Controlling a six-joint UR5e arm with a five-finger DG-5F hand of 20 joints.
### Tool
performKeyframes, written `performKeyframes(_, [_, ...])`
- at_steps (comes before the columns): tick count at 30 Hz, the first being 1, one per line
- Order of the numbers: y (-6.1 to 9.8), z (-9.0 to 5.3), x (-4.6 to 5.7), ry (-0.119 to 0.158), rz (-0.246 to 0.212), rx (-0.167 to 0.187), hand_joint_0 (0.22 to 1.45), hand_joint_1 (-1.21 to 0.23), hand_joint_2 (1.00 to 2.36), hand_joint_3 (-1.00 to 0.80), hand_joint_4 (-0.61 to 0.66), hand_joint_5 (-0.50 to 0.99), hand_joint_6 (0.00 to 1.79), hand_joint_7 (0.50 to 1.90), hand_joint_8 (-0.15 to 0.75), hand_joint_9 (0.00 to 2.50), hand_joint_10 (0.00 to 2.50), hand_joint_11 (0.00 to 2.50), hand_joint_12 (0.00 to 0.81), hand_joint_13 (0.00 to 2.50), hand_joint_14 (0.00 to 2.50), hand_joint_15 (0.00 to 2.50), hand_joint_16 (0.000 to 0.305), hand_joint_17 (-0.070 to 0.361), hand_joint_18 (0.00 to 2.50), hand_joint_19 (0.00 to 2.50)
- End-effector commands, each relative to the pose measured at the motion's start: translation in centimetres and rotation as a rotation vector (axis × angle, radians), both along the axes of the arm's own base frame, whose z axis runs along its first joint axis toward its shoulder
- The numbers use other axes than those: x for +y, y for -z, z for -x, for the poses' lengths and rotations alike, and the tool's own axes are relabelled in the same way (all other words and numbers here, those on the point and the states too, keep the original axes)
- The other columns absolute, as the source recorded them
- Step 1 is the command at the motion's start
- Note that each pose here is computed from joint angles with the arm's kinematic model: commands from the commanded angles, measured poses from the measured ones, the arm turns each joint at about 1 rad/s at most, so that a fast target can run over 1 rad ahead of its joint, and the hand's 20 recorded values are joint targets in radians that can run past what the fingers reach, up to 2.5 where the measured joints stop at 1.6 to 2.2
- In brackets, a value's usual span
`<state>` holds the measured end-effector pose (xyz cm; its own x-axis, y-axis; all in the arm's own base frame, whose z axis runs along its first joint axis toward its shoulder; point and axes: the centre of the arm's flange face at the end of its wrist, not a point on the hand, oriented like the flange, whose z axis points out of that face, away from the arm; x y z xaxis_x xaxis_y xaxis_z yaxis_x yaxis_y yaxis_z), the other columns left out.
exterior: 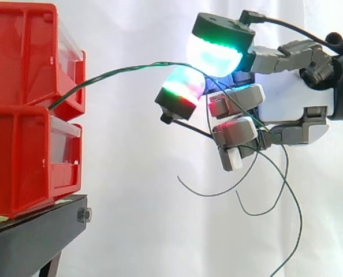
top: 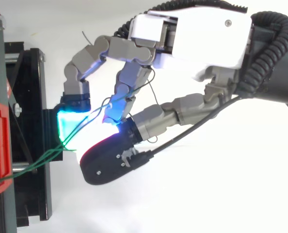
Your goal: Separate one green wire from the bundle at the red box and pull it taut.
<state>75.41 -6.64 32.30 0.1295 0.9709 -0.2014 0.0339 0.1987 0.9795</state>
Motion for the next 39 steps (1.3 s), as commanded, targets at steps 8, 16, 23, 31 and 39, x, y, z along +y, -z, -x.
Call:
performKeyframes(8, [0.0, -0.08, 0.16, 0.001, -0.001, -0.006, 0.61, -0.79, 1.0, -0.5, 0.11, -0.19, 0.92, 0.93, 0.278, 1.27, 0.01, 1.52, 0.4, 1.08, 0.03, 1.01, 0.055, 0.123, 0.88, 0.78])
performKeyframes(16, [-0.04, -0.15, -0.05, 0.002, 0.01, -0.015, 0.59, -0.49, 1.0, -0.49, 0.11, -0.18, 0.9, 0.99, 0.27, 1.33, 0.01, 1.53, 0.4, 1.12, 0.03, 1.02, 0.055, 0.124, 0.88, 0.83])
performKeyframes(23, [-0.12, -0.18, -0.06, 0.004, 0.019, -0.015, 0.62, -0.68, 1.02, -0.29, 0.11, -0.19, 0.92, 1.0, 0.264, 1.29, 0.01, 1.53, 0.405, 1.11, 0.03, 1.03, 0.056, 0.126, 0.88, 0.82])
performKeyframes(31, [-0.04, -0.15, -0.06, 0.004, 0.021, -0.013, 0.67, -0.78, 1.02, -0.3, 0.06, -0.2, 0.94, 0.94, 0.263, 1.25, 0.01, 1.53, 0.398, 1.09, 0.03, 1.02, 0.056, 0.126, 0.88, 0.8])
performKeyframes(39, [-0.04, -0.15, -0.06, 0.004, 0.021, -0.013, 0.59, -0.46, 1.0, -0.48, 0.11, -0.18, 0.91, 0.98, 0.274, 1.33, 0.01, 1.53, 0.405, 1.12, 0.03, 1.02, 0.055, 0.125, 0.88, 0.83])
